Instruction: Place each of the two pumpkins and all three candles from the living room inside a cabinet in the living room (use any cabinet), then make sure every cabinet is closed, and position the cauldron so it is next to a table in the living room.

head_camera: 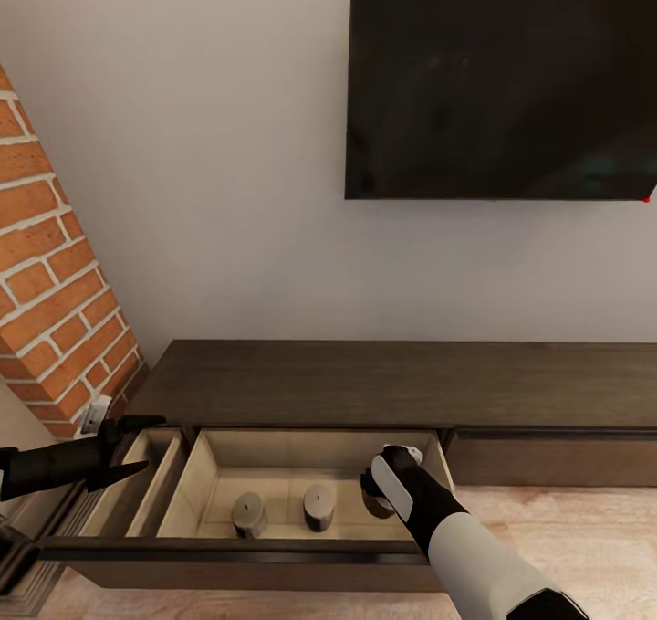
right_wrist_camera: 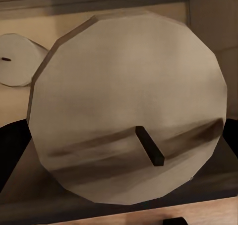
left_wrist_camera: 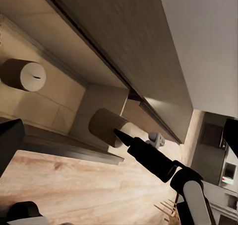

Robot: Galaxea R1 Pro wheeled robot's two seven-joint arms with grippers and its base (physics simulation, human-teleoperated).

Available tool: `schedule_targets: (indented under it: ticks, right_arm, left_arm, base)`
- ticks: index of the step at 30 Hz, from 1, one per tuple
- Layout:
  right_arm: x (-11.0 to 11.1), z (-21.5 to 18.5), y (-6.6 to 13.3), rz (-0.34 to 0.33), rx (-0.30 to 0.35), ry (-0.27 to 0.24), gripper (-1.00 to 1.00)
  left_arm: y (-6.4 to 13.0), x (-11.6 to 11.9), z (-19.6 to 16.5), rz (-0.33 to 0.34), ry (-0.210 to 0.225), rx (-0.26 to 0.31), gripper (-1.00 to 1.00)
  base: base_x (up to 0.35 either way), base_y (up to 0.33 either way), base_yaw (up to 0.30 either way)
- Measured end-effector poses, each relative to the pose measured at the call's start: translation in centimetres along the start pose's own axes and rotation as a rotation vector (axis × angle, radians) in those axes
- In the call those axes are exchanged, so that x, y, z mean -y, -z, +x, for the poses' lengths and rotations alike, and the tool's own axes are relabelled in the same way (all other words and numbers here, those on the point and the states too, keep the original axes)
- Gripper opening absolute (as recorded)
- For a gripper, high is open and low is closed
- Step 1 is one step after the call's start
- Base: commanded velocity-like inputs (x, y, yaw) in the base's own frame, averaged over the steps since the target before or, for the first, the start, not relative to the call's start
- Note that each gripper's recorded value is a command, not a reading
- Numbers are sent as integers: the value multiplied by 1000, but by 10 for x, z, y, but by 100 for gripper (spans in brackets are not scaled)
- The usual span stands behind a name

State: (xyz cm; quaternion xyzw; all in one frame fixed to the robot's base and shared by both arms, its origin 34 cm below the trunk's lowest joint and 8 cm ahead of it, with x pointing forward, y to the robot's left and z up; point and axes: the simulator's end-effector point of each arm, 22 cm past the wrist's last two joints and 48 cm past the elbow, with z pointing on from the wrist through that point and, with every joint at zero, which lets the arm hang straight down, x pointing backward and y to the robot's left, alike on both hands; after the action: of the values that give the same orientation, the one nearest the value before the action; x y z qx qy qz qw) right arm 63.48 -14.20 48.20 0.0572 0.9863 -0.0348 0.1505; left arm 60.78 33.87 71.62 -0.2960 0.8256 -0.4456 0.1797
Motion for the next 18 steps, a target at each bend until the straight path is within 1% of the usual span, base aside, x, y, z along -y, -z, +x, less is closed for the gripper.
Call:
schedule_targets:
  ticks: [18]
  right_arm:
    - [-1, 16, -32, 1, 2, 1, -100]
  left_arm:
    - [-16, -31, 8, 0, -3, -5, 100]
  base:
    - [0, 0, 0]
